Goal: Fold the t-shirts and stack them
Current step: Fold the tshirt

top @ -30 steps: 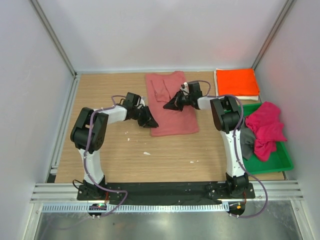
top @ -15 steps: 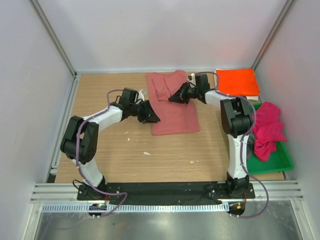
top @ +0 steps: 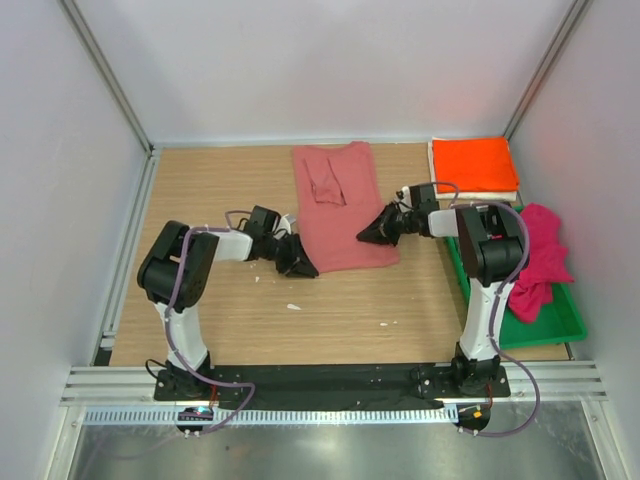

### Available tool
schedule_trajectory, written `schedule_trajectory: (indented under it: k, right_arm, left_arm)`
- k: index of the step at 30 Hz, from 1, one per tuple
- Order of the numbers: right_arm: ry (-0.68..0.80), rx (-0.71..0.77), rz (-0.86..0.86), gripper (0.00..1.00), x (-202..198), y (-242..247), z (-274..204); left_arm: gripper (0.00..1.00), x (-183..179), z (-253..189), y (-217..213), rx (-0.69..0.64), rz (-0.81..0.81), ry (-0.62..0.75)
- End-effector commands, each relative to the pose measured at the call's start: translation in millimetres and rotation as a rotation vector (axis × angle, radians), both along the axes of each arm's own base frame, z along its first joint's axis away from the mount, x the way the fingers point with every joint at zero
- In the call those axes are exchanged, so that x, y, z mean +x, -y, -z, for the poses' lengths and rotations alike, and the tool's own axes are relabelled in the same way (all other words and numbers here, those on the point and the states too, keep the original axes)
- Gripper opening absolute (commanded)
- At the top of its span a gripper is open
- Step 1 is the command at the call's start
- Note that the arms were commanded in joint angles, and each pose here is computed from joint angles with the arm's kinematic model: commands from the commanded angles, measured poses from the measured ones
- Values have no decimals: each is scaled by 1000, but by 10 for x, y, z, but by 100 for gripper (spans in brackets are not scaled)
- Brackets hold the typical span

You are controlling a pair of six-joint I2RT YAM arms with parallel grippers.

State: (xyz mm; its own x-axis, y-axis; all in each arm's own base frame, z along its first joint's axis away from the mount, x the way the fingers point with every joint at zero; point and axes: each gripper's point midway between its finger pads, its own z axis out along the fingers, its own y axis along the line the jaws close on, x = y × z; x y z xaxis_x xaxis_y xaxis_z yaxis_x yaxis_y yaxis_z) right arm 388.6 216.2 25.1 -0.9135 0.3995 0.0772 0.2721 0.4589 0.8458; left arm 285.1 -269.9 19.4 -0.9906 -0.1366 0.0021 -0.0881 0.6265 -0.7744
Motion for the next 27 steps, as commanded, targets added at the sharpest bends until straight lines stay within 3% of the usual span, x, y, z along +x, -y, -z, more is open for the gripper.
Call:
schedule_trajectory:
  k: [1,8,15,19,21,26,27]
  right_arm:
    - [213,4,-39,14,93,64,-691]
    - [178,-43,-75,14,-379,221,-711]
    - [78,-81,-26,14,-849,443,-135]
    - [22,-78,-24,13,-932,457,69]
    - [26,-73,-23,14,-926,456,13]
    - [89,-92,-35,19,-838,470,-373]
    - [79,-97,-36,21,-854,471,-422]
  left_arm:
    - [22,-116,146,-133,68,17,27]
    - [21,-462,251,-311,106,17,-11]
    - [24,-566,-32,-332,70,16,32]
    - [36,-309,-475,-258,41,3,157]
    - [42,-15,-757,-181,29,-12,243]
    - [42,943,-1181,-55,4,-121,388]
    - [41,1098,-1005,-42,27,-139,359]
